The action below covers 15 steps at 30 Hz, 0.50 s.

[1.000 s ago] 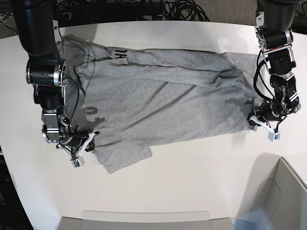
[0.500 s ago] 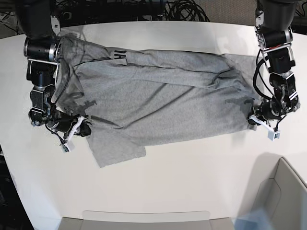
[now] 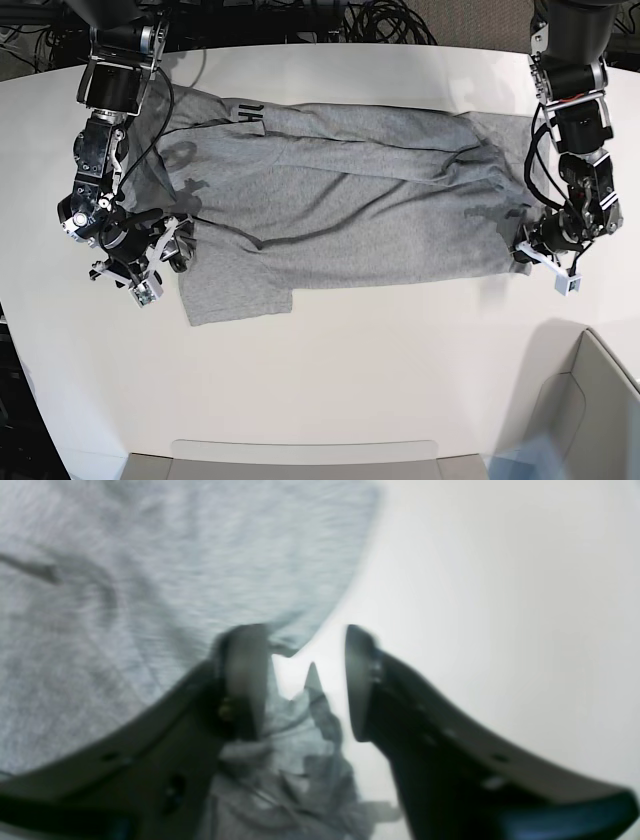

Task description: Fold the T-shirt properly

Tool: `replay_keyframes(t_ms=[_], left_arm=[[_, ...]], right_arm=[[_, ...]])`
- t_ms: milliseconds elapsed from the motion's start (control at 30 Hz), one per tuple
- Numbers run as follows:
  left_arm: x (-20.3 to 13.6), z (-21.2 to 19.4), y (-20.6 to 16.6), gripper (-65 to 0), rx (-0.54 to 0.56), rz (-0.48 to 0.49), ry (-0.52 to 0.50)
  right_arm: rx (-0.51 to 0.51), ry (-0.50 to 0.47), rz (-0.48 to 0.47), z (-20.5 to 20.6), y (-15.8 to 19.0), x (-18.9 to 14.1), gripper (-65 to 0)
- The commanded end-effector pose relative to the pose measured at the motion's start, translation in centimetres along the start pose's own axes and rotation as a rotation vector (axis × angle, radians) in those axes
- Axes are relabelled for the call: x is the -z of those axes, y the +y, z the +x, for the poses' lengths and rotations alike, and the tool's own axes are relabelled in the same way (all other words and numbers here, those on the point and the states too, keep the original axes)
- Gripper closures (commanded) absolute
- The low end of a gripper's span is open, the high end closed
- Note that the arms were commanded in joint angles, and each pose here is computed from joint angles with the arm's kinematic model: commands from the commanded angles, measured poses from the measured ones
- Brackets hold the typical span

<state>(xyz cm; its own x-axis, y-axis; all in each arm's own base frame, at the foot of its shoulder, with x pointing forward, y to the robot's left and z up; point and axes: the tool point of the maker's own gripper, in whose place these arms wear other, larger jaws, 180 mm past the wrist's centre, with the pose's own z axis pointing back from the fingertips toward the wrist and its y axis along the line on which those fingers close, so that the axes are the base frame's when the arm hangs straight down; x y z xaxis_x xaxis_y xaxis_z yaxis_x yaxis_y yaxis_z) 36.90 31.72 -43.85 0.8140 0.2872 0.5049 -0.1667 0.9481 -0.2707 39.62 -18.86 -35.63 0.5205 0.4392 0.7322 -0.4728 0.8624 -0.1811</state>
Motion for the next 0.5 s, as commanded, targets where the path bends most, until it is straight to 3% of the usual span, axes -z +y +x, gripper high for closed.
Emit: replay_keyframes(t_ms=[0,167,333,467], left_arm=[[-0.1,-1.2,0.7,-2.8,0.016,0.034,0.07],[-0.1,-1.2,0.7,-2.8,0.016,0.034,0.07],[-0.1,-1.2,0.7,-2.9,0.016,0.034,0.07],[-0.1,-1.2,0.7,-2.9,0.016,0.034,0.07]], right_arm=[[-0.027,-0.098,-0.02,3.4,-1.0,-0.9,-29.1],[-0.048,-0.155,-0.053,6.6,-2.6,-1.3,-28.3],[0.073,-0.089,0.01,6.8,-5.4,2.4,-28.3],[0.189,-0.137,0.081,7.2,-5.7,4.9,-28.3]])
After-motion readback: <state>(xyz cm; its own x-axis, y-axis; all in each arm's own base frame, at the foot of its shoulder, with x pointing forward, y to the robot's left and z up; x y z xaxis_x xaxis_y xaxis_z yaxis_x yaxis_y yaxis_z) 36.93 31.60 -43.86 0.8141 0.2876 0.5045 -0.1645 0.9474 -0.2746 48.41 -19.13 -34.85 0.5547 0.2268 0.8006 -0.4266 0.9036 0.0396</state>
